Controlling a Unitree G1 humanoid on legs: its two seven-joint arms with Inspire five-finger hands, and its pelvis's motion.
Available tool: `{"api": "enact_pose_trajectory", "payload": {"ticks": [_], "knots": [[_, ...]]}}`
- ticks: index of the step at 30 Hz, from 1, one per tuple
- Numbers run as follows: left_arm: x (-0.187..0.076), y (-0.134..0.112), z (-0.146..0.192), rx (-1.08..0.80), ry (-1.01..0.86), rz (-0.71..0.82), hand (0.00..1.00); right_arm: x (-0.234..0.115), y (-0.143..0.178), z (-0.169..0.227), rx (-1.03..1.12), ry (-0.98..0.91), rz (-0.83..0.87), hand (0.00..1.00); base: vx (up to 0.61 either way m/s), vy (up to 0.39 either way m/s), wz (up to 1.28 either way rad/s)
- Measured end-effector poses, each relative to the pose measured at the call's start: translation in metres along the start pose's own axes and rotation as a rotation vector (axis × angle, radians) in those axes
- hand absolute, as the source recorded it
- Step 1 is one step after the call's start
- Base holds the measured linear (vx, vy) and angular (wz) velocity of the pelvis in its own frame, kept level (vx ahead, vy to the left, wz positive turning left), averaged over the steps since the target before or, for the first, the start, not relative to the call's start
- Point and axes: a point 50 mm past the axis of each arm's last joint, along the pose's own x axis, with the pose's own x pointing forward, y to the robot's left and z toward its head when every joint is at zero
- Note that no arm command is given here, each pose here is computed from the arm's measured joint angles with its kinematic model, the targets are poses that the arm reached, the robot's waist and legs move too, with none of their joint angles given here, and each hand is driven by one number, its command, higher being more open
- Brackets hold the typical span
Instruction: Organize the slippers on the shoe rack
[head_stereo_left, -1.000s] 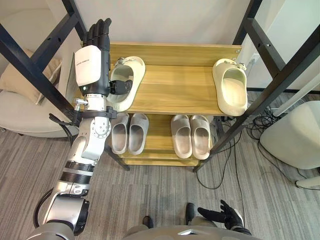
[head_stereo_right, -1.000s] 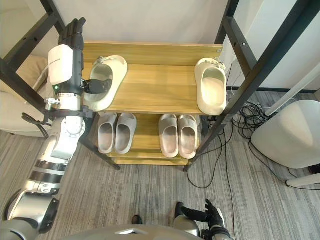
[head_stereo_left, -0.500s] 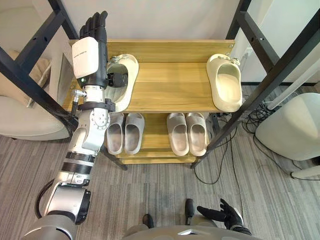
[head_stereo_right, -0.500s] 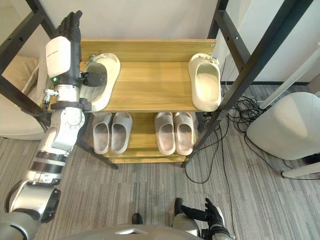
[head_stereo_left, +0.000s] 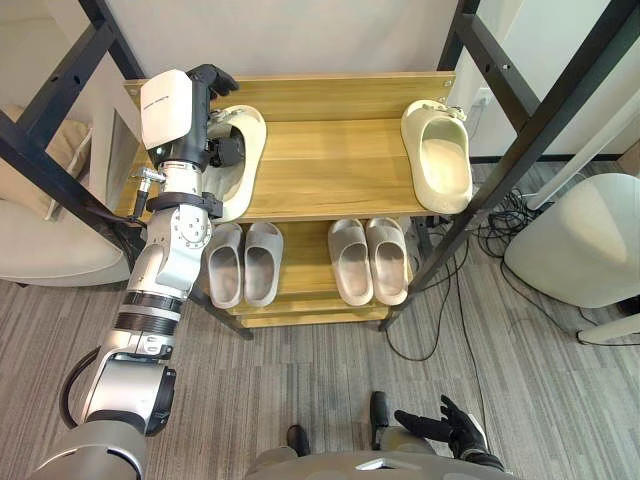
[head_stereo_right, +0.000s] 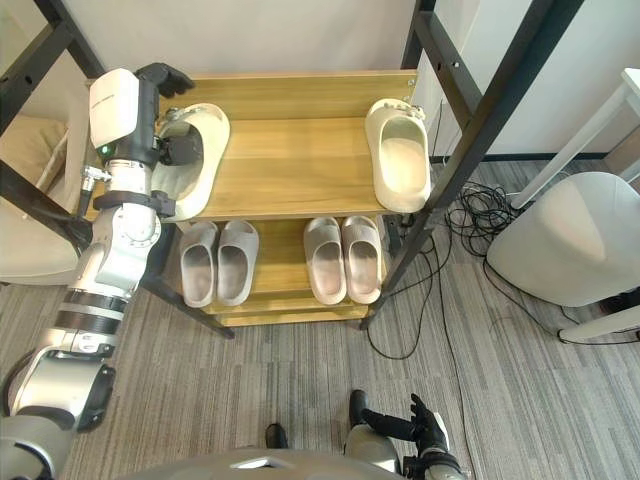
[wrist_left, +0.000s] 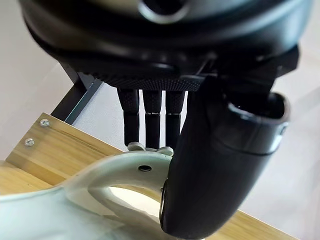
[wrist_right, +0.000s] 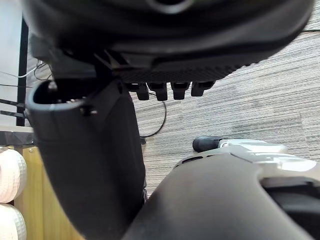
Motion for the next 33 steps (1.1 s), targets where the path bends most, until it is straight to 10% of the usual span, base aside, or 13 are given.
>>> {"api": "enact_pose_trajectory", "payload": {"ticks": [33], "knots": [[-0.017, -0.049, 0.071, -0.257, -0.171, -0.16, 0.0, 0.002, -0.005, 0.001, 0.044, 0.019, -0.027, 1.0, -0.01, -0.001, 0.03]]}}
